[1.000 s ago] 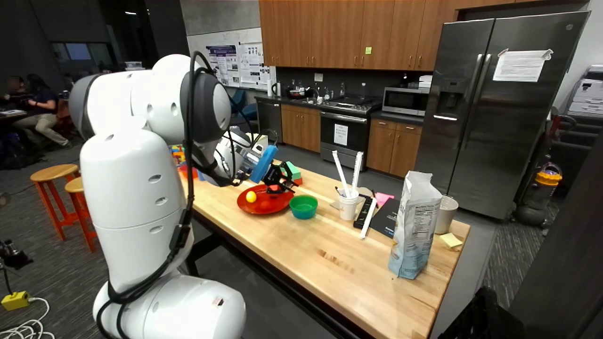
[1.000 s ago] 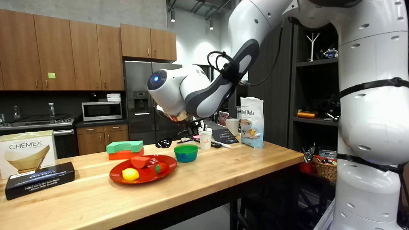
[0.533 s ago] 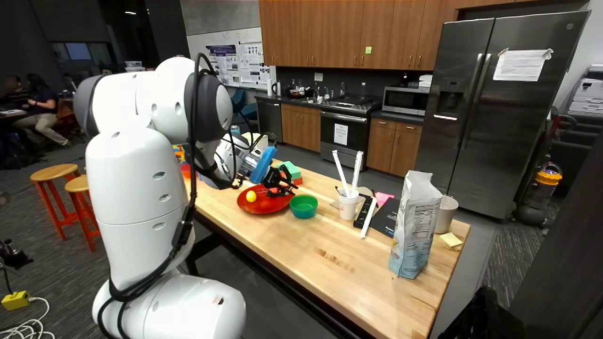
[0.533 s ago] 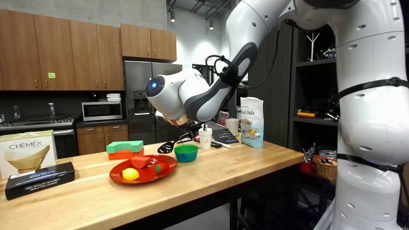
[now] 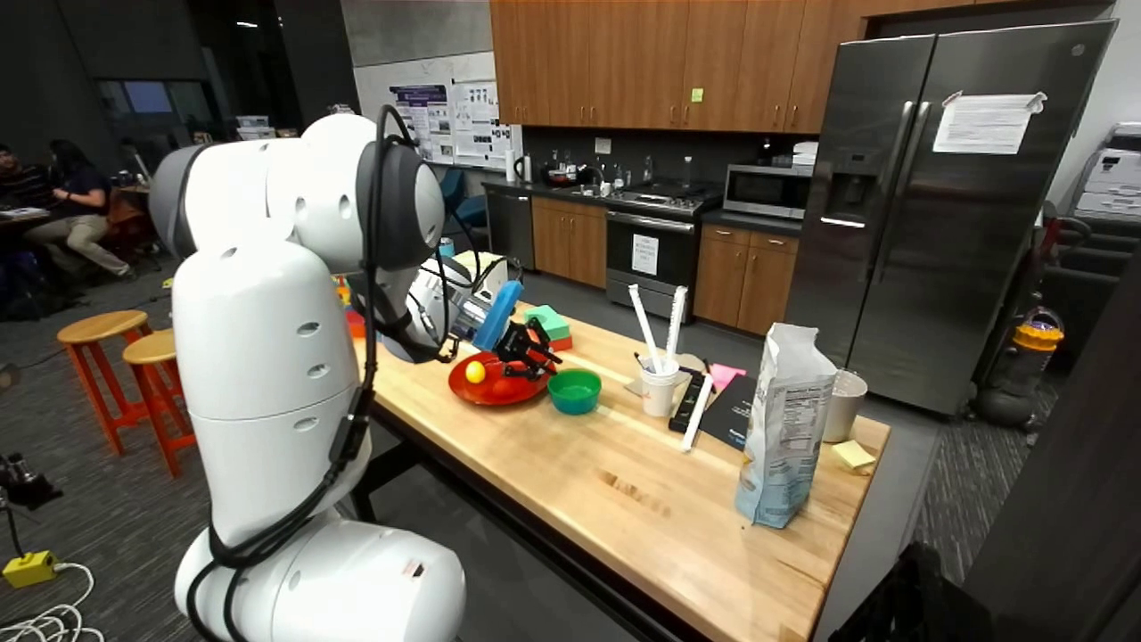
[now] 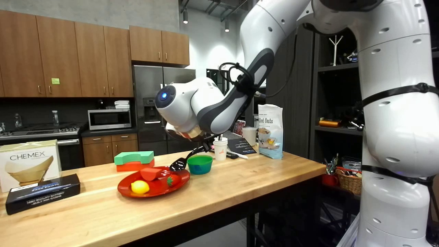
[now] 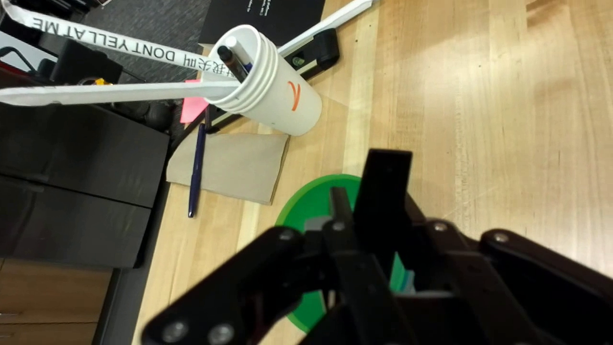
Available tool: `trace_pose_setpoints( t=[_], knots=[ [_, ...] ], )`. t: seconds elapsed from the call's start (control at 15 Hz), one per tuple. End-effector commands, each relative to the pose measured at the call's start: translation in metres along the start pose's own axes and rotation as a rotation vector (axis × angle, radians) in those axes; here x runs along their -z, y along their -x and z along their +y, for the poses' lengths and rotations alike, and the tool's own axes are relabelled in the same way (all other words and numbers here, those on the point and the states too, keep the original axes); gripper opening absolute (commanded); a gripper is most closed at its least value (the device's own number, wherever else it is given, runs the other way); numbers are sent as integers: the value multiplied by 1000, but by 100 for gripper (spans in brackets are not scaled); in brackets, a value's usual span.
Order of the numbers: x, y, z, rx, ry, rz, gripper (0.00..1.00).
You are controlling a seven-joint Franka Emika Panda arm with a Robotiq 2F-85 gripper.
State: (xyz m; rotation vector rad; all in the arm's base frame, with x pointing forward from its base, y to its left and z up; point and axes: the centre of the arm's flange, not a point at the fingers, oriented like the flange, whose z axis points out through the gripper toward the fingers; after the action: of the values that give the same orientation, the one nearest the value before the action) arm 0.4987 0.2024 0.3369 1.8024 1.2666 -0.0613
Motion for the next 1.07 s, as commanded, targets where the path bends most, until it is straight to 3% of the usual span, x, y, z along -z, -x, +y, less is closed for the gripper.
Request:
trace_pose_setpoints(
  t=[0.0,0.67,1.0],
  knots=[
    [2,-7,2,50,-3,17,6],
    [3,-26,-8,133,-23,47,6],
    [9,-25,-5,155,-116,55,6]
  ],
)
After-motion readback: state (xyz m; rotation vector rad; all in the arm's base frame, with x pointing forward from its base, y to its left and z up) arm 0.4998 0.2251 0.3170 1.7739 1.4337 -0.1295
